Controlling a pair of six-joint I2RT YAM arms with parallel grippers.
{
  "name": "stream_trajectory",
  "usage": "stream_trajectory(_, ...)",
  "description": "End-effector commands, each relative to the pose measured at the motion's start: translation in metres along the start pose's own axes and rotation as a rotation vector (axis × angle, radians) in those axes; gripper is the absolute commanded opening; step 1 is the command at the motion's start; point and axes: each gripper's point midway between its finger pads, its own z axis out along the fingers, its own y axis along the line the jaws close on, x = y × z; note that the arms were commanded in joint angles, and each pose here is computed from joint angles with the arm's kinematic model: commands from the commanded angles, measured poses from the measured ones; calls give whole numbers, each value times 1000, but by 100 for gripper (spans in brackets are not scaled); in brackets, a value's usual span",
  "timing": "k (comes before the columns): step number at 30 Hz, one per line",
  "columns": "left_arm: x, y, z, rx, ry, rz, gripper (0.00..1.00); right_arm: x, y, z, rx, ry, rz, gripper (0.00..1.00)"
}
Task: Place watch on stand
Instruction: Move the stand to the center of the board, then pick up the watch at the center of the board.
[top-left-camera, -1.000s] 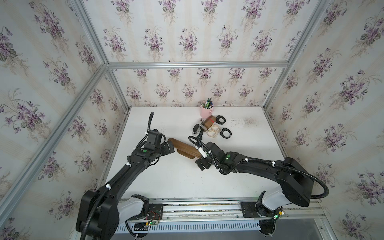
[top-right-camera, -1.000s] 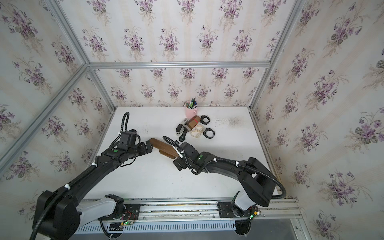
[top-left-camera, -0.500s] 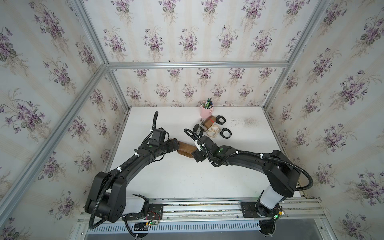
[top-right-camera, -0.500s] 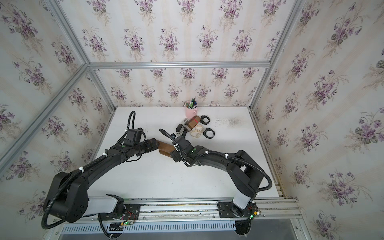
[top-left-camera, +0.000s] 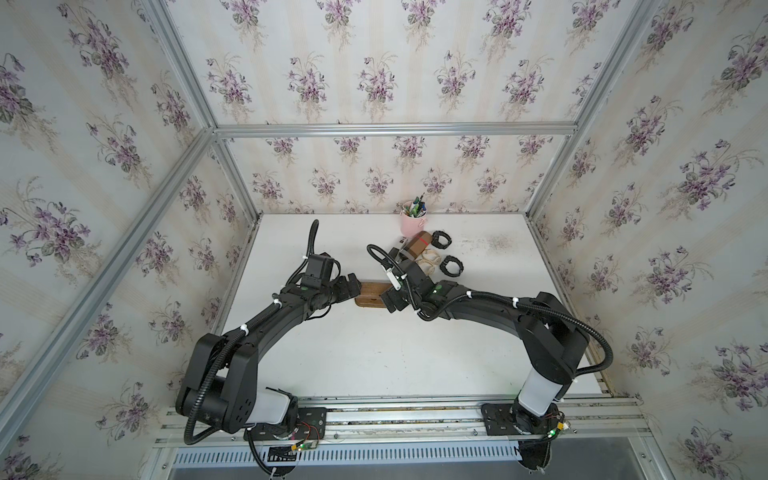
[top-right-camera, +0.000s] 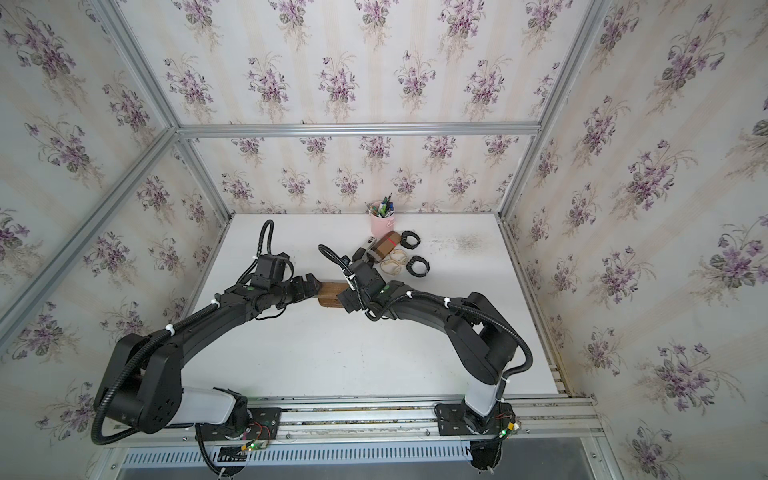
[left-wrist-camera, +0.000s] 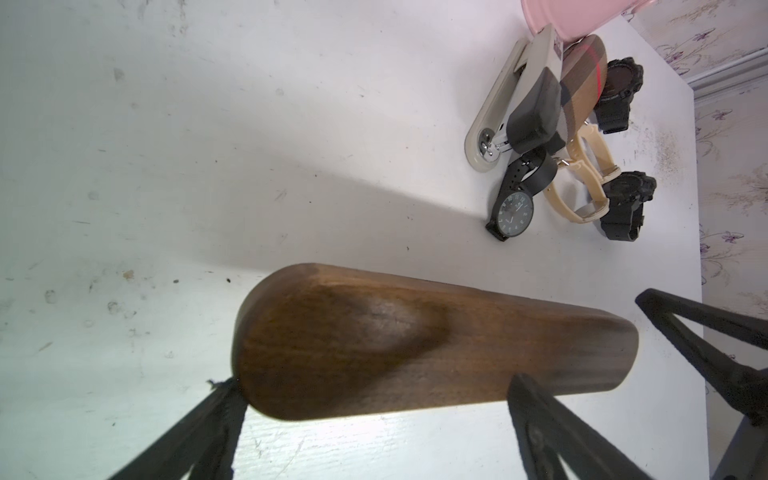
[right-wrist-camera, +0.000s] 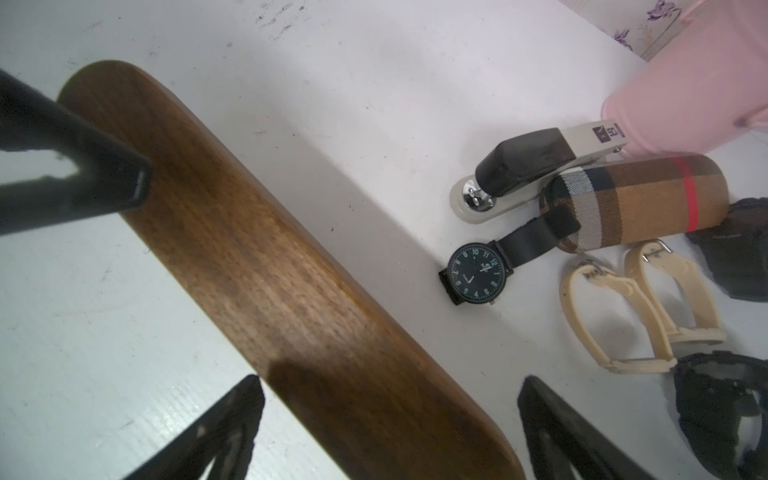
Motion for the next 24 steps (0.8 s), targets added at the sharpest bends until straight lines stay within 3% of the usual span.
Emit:
stream_trajectory(1,-4,0,-1,-8,-13,7,99,-8,0,-13,-11,-24,22,97)
stream_trajectory(4,-2,6,-10,-36,-19,8,99,-17,-11,-33,-19,-68,100,95)
stream_trajectory(10,3,20,-37,-93,-82,16,99,-25,-52,-51,-45,-100,406,82)
stream_trajectory(17,11,42,-70,-161,-174,15,99,-16,-69,-18,22,-15,632,72)
stream_trajectory(24,19,53,-98,-181,-253,25,99,-15,-85,20,88,44,761,66)
